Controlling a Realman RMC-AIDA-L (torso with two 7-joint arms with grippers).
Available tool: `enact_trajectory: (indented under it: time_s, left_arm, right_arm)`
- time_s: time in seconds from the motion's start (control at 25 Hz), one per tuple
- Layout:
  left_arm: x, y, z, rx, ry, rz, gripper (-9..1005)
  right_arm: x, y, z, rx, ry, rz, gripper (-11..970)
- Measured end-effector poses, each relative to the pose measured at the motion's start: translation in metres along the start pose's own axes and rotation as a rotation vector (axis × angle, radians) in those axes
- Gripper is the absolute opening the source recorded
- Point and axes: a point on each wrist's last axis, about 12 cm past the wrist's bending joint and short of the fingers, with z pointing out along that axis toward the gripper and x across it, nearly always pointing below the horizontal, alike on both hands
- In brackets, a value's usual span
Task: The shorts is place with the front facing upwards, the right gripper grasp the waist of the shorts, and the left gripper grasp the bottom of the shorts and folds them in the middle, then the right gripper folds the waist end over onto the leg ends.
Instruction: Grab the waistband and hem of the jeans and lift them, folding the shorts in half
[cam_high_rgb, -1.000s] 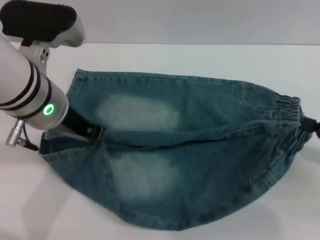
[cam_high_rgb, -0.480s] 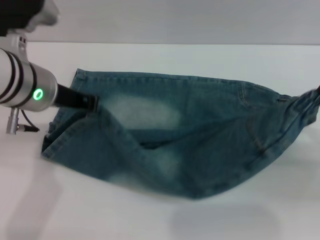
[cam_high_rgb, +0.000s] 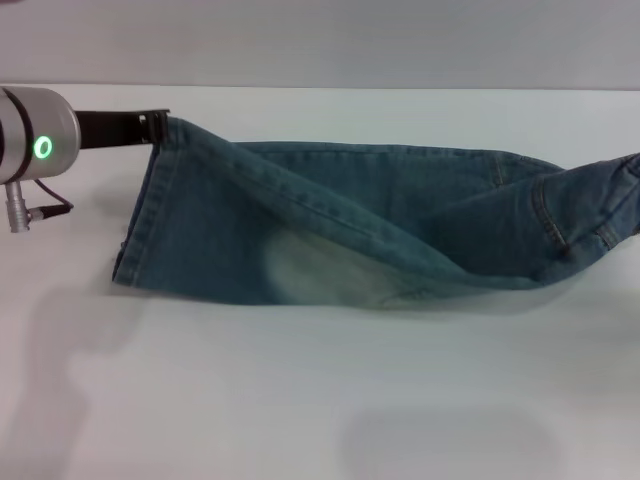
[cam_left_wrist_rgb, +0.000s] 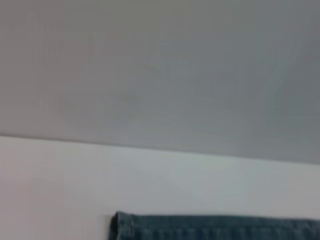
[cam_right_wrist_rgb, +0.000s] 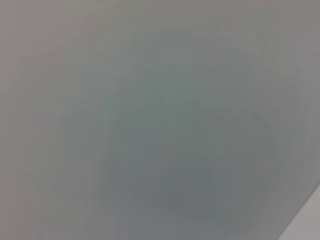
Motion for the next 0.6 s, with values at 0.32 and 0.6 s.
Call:
enact_trajectory:
  time_s: [0.32, 0.6]
  left_arm:
    - [0.000, 0.012, 0.004, -0.009, -0.044, -0.051, 43]
    - [-0.002, 0.023, 0.007, -0.030, -0.074, -0.086, 44]
  right_arm:
    - [0.003, -0.015, -0.003, 0.040, -0.114, 0.111, 0]
    - [0.002, -0.022, -0.002, 0.067, -0.175, 0.175, 1]
